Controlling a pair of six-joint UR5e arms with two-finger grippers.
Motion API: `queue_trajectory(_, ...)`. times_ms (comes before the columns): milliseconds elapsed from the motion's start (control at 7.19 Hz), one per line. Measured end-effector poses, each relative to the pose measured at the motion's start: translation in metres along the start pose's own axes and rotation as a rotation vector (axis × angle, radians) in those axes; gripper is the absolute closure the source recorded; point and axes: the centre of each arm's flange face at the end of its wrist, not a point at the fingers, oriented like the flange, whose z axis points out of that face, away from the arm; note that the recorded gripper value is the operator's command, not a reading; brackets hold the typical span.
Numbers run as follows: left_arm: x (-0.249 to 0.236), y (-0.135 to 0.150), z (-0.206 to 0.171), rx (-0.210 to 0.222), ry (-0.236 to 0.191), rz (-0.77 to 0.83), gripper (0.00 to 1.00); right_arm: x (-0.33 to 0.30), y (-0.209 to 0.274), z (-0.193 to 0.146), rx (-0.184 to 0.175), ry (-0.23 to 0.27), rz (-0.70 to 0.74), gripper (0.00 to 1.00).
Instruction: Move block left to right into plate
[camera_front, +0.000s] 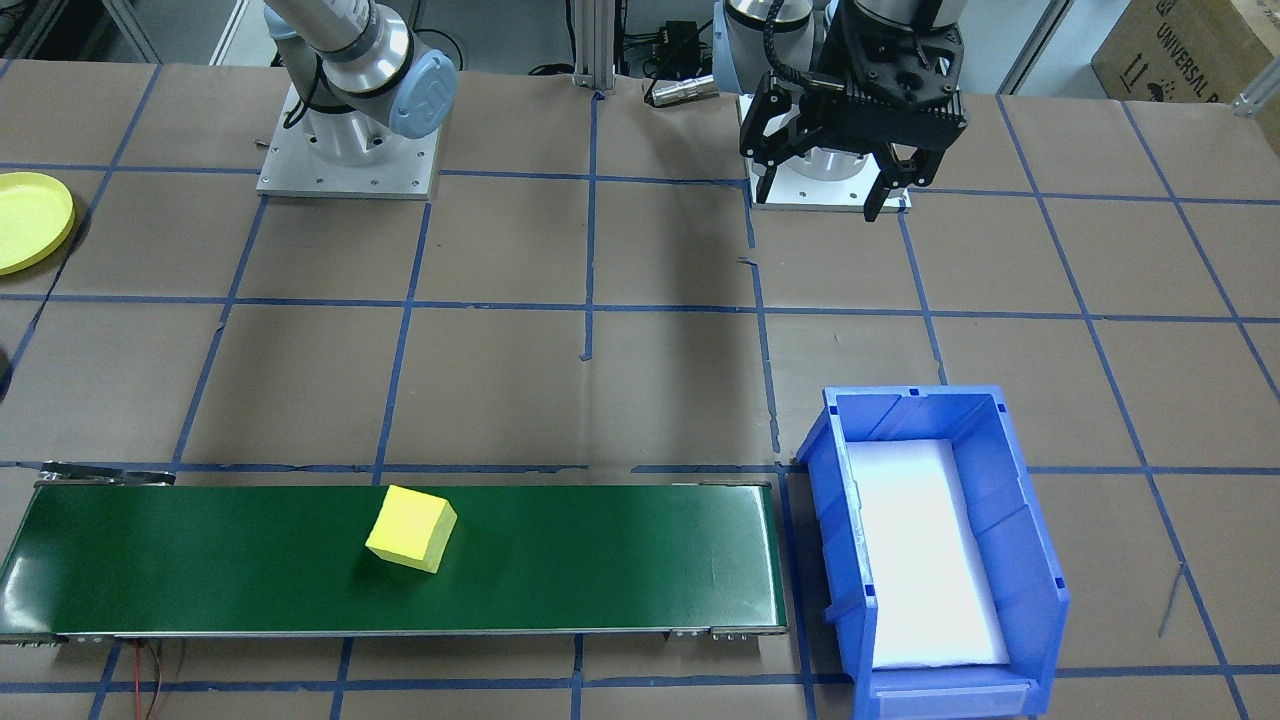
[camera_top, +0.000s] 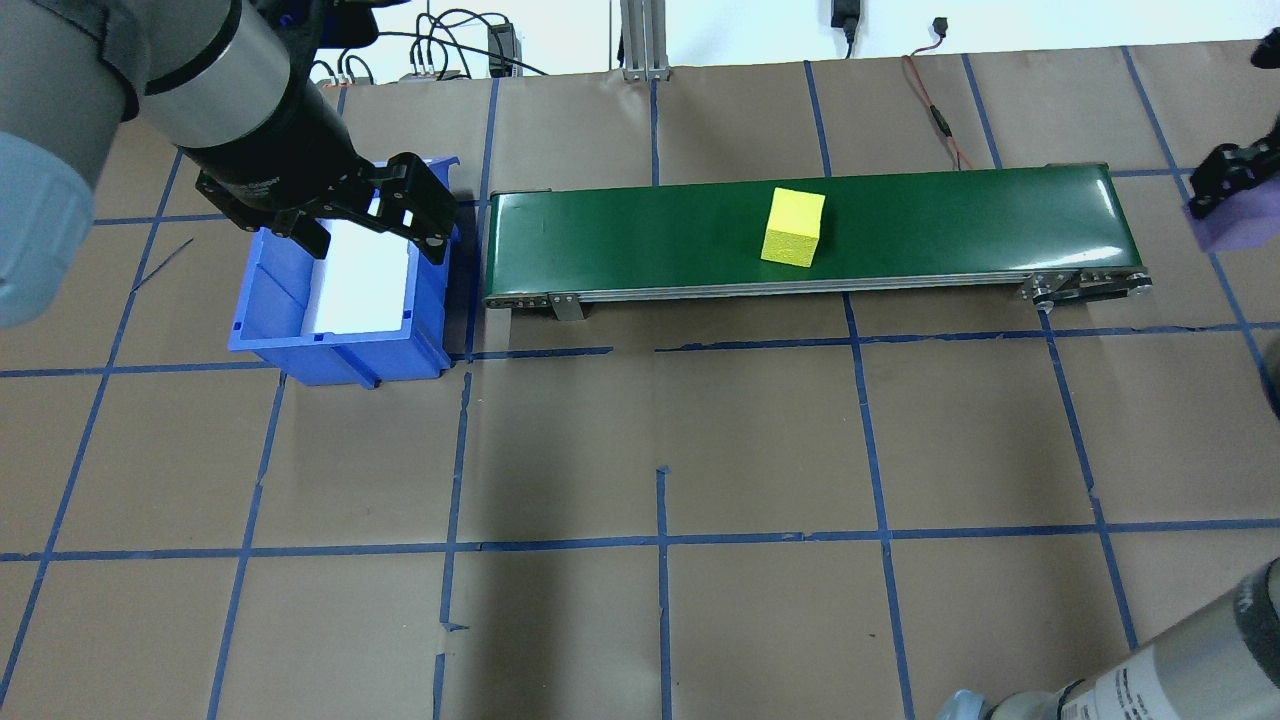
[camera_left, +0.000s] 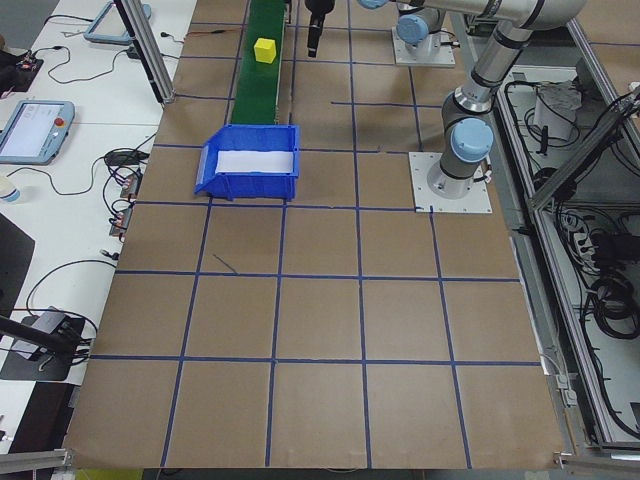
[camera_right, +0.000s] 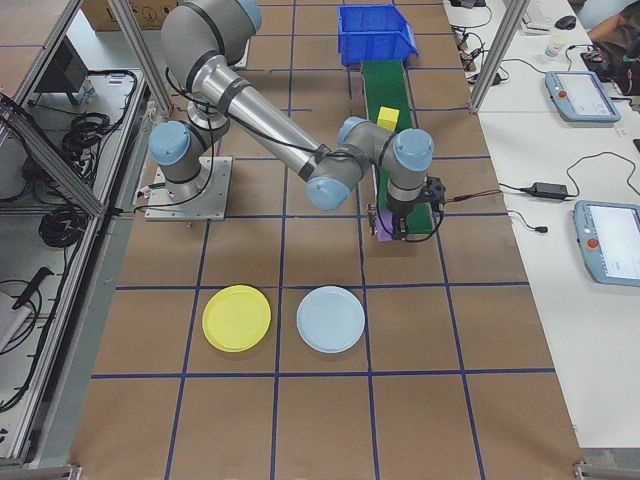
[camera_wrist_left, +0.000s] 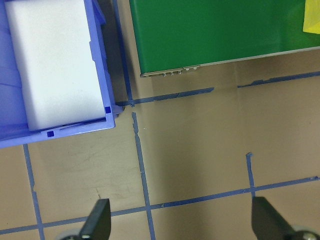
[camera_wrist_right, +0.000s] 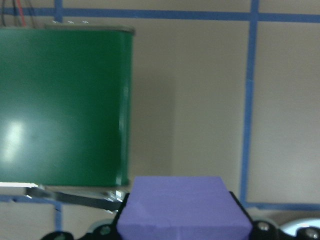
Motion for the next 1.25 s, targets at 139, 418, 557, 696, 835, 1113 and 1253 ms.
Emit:
queue_trajectory(139,0.000,0.000,0.000,0.000,0.000,0.000,0.00,0.045,0.029,0.004,-0.024,0.026,-0.013,0.80)
queue_trajectory(418,0.000,0.001,0.000,0.000,-0.001,0.000,0.00,0.105,0.085,0.035,-0.079,0.041,0.031,0.77)
queue_trajectory(557,0.000,0.000,0.000,0.001,0.000,0.000,0.00,0.124,0.104,0.056,-0.091,0.045,0.058,0.58)
queue_trajectory(696,0.000,0.000,0.000,0.001,0.000,0.000,0.00,0.134,0.116,0.073,-0.099,0.043,0.074,0.01)
queue_trajectory(835,0.000,0.000,-0.001,0.003,0.000,0.000,0.00,0.138,0.121,0.082,-0.099,0.040,0.078,0.00)
queue_trajectory(1113,0.000,0.000,-0.001,0.004,0.000,0.000,0.00,0.141,0.123,0.078,-0.094,0.047,0.076,0.00)
queue_trajectory(1253,0.000,0.000,-0.002,0.005,0.001,0.000,0.00,0.142,0.122,0.068,-0.084,0.059,0.078,0.00)
